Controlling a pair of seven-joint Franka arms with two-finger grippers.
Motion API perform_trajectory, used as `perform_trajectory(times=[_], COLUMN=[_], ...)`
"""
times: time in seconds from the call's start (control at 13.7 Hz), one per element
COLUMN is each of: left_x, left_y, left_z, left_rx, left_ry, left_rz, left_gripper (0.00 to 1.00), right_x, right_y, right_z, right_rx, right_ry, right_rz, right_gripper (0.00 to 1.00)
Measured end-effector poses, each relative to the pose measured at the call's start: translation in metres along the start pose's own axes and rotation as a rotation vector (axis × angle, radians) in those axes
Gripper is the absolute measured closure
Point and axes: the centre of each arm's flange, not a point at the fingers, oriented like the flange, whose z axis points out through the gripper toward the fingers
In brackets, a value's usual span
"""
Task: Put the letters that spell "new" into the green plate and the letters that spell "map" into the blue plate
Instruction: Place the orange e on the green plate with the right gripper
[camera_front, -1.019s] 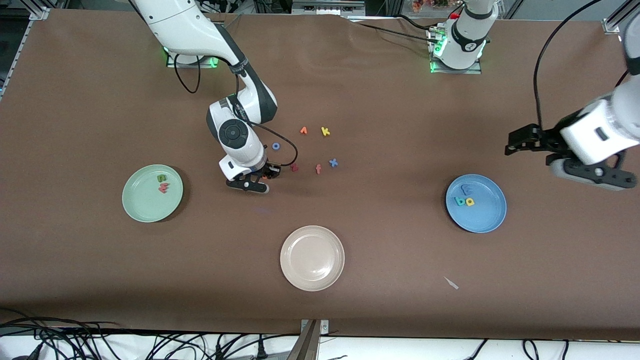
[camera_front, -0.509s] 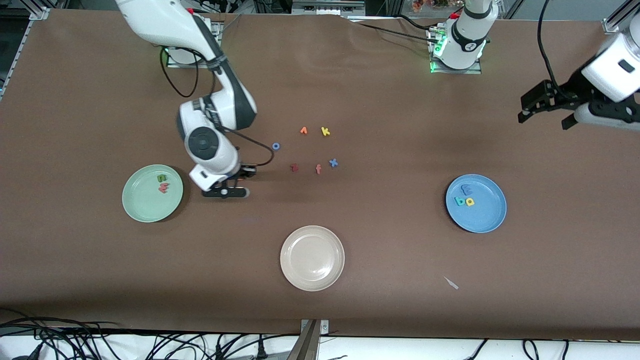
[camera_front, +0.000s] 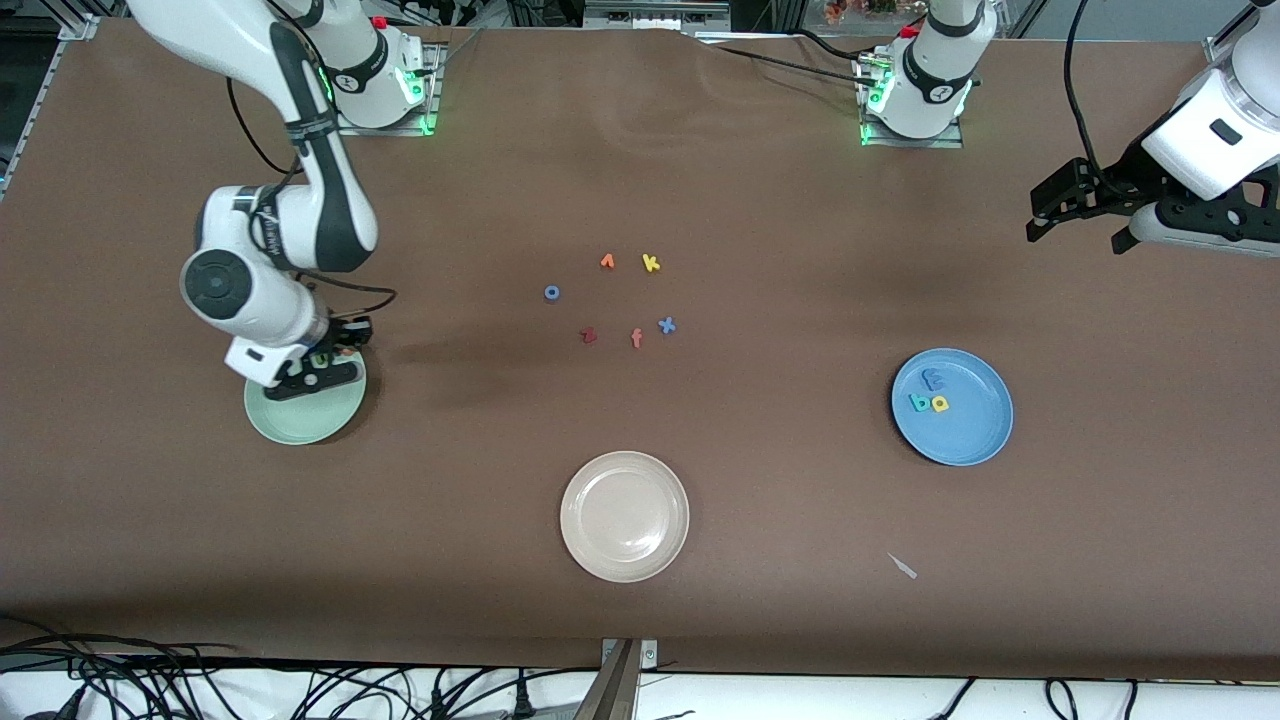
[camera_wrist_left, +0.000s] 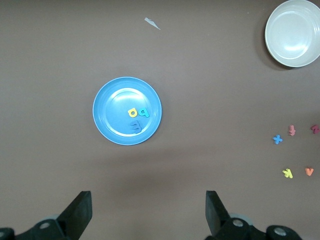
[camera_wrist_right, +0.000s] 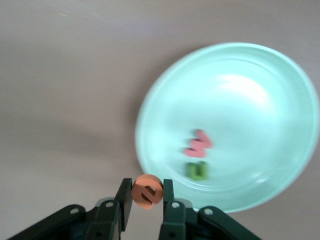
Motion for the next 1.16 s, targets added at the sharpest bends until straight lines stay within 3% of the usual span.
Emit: perform_trajectory(times=[0.22, 0.44, 0.73, 1.16], left_x=[0.001, 0.006, 0.008, 0.008], left_y=[0.014, 0.001, -0.002, -0.017], left_z=[0.004, 0.012, 0.014, 0.012], left_rx=[0.068, 0.072, 0.074, 0.078], left_ry=[-0.009, -0.022, -0.025, -0.023], left_rz=[0.045, 0.025, 0.022, -0.004], left_gripper=[0.00, 0.00, 0.00, 0.00], right_x=[-0.007, -0.004, 0.011, 0.025], right_y=[0.040, 0.042, 0.008, -0.090], right_z=[0.015, 0.017, -0.006, -0.063], right_rx=[-0.009, -0.007, 0.040, 0.087], right_ry=[0.003, 0.002, -0.056, -0.139], right_rz=[0.023, 0.028, 0.057, 0.154], right_gripper=[0.67, 0.36, 0.00, 0.00])
